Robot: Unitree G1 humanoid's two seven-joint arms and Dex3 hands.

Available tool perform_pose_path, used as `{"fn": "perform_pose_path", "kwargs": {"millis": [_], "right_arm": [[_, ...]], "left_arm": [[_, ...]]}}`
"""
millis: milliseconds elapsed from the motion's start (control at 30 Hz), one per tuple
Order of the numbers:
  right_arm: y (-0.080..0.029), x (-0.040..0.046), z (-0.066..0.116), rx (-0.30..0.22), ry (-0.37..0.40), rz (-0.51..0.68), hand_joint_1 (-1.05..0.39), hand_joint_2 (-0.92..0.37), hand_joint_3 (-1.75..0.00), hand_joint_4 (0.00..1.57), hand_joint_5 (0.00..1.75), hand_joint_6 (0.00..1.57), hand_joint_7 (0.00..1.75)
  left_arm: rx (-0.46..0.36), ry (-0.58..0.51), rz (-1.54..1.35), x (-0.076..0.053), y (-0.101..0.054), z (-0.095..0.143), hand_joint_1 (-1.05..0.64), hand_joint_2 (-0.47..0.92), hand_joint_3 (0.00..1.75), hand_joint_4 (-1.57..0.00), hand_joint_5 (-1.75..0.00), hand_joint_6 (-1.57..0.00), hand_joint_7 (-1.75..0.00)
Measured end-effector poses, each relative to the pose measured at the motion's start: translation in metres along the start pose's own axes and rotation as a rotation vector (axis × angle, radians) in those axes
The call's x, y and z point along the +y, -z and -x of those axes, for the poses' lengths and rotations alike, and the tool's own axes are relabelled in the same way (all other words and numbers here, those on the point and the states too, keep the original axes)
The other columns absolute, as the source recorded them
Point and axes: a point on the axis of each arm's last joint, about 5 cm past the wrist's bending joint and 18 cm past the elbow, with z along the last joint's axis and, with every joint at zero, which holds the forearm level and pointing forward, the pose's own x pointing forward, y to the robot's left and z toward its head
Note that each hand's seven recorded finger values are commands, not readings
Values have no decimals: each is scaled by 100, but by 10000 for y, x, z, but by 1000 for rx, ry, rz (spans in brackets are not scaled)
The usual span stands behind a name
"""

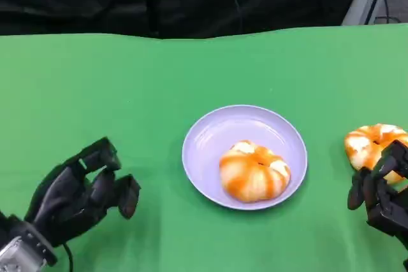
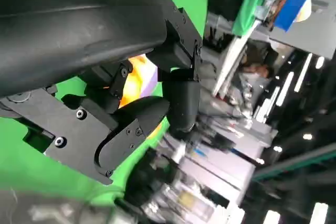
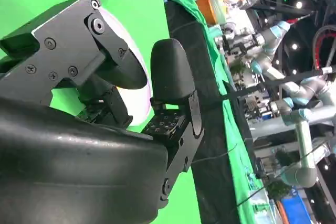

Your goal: Grasp the bread from the table and place it into the plate.

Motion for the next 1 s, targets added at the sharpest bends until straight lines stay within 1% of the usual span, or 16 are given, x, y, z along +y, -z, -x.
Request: {"fn": "perform_pose_path", "kwargs": {"millis": [100,167,267,367,533,667,900,1000], "right_arm": [[-10,-25,5,4,-1,7,-3,-42,-146,91,175,79,168],[-8,-46,11,10,-1,6,-3,-41,-146,91,175,79,169],[-9,-45,1,10,-2,1,-3,-41,-146,91,175,78,167],[-11,-46,-5,10,-3,0,-2,-41,-145,92,175,79,166],[-5,-50,-3,14,-5,-2,-2,-42,-146,91,175,80,164],[-3,-51,-2,15,-6,-2,-3,-42,-146,91,175,80,166],[-3,-51,-2,15,-8,-2,-3,-43,-145,90,175,79,167],[-3,-51,-2,15,-14,-3,-3,-44,-144,90,175,78,167]], "left_arm": [[-3,-15,117,54,51,70,-12,53,123,-80,-175,-90,-142],[-3,-12,175,81,77,90,-12,51,124,-80,-175,-90,-140],[6,10,248,118,118,85,-14,49,120,-79,-175,-90,-138],[-1,21,288,155,155,78,-15,50,115,-78,-175,-89,-138],[9,33,291,187,178,54,-15,50,113,-79,-175,-89,-138],[14,21,283,200,191,61,-15,48,119,-80,-175,-90,-138],[10,11,264,212,169,56,-15,50,118,-80,-175,-90,-137],[9,8,262,215,166,60,-13,51,116,-80,-175,-92,-133]]}}
